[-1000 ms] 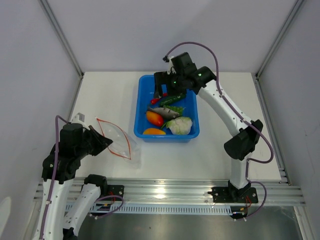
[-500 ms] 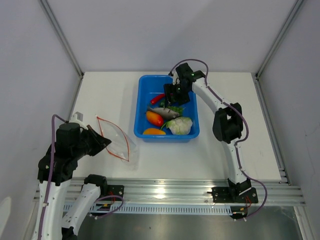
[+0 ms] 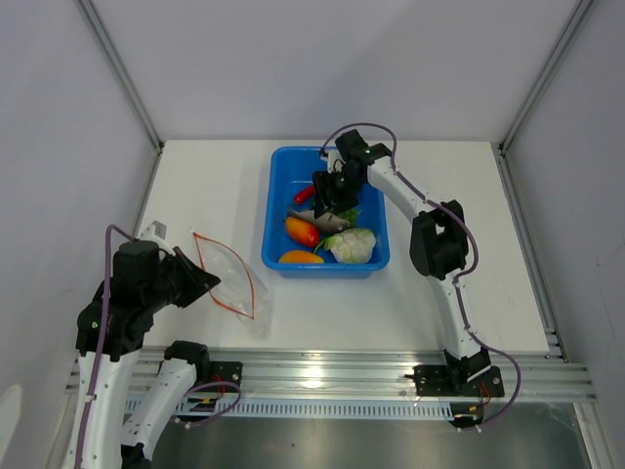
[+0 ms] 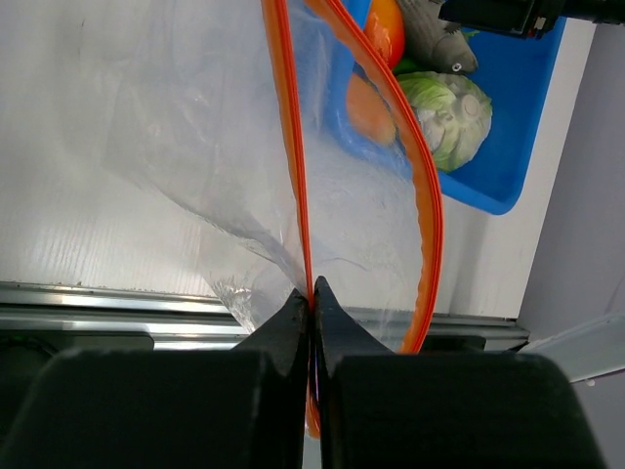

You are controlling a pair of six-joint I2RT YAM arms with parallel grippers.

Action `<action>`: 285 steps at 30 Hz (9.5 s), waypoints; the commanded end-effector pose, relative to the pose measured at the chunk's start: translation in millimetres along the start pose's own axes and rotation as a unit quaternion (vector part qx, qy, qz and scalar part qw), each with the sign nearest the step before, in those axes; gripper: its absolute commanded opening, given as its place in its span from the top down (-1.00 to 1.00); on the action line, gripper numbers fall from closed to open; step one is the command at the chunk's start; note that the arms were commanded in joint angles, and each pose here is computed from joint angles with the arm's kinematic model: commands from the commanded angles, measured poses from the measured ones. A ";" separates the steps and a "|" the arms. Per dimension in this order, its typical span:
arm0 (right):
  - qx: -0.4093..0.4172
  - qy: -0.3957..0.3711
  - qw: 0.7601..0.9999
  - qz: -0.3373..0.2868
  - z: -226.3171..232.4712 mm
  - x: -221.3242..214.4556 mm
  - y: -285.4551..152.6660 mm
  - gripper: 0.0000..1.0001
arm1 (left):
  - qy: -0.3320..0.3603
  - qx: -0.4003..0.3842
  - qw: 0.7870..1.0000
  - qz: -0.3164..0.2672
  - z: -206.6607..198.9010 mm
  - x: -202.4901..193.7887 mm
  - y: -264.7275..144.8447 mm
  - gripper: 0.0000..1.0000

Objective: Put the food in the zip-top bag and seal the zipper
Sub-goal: Pick up the fake fish from the bin, then place the fake fish in the zipper food storage bag, then adjust the zipper food storage bag at the center of the board.

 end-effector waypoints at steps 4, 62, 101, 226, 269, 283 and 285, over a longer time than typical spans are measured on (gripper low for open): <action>0.012 -0.021 1.000 0.015 10.2 -6.4 17.7 -0.36 | 0.002 -0.020 1.000 0.003 -2.1 -1.5 2.5 0.99; -0.145 -0.035 0.985 -0.087 159.8 -87.8 -155.6 1.00 | 0.025 -0.017 1.000 0.001 -18.2 26.6 18.3 0.99; -0.057 -0.122 0.988 -0.070 288.4 -155.1 -166.8 1.00 | 0.007 0.004 1.000 0.004 -17.7 30.6 25.4 0.99; 0.023 -0.194 0.976 -0.093 282.8 -92.2 -78.4 0.06 | 0.023 -0.064 0.994 0.085 -34.8 2.8 46.3 0.99; 0.039 -0.149 0.988 -0.021 264.3 -99.1 -93.1 1.00 | 0.013 -0.092 0.989 0.119 -25.4 -19.5 21.6 0.99; 0.114 -0.178 0.975 -0.069 284.2 -88.5 -119.4 1.00 | 0.002 -0.104 0.994 0.016 -45.0 10.8 -25.0 0.99; 0.134 -0.182 0.969 -0.102 290.2 -81.5 -132.4 1.00 | 0.006 -0.103 0.995 0.017 -48.0 14.1 -26.4 0.99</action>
Point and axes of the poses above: each gripper's point midway between its finger pads, its own y axis out along the fingers, its own z axis along the line the jaws close on, x = y × z, the point moved 8 cm from there along -y, back along the fingers, and after that the axes turned 4 degrees about y, right-handed, at the moved point
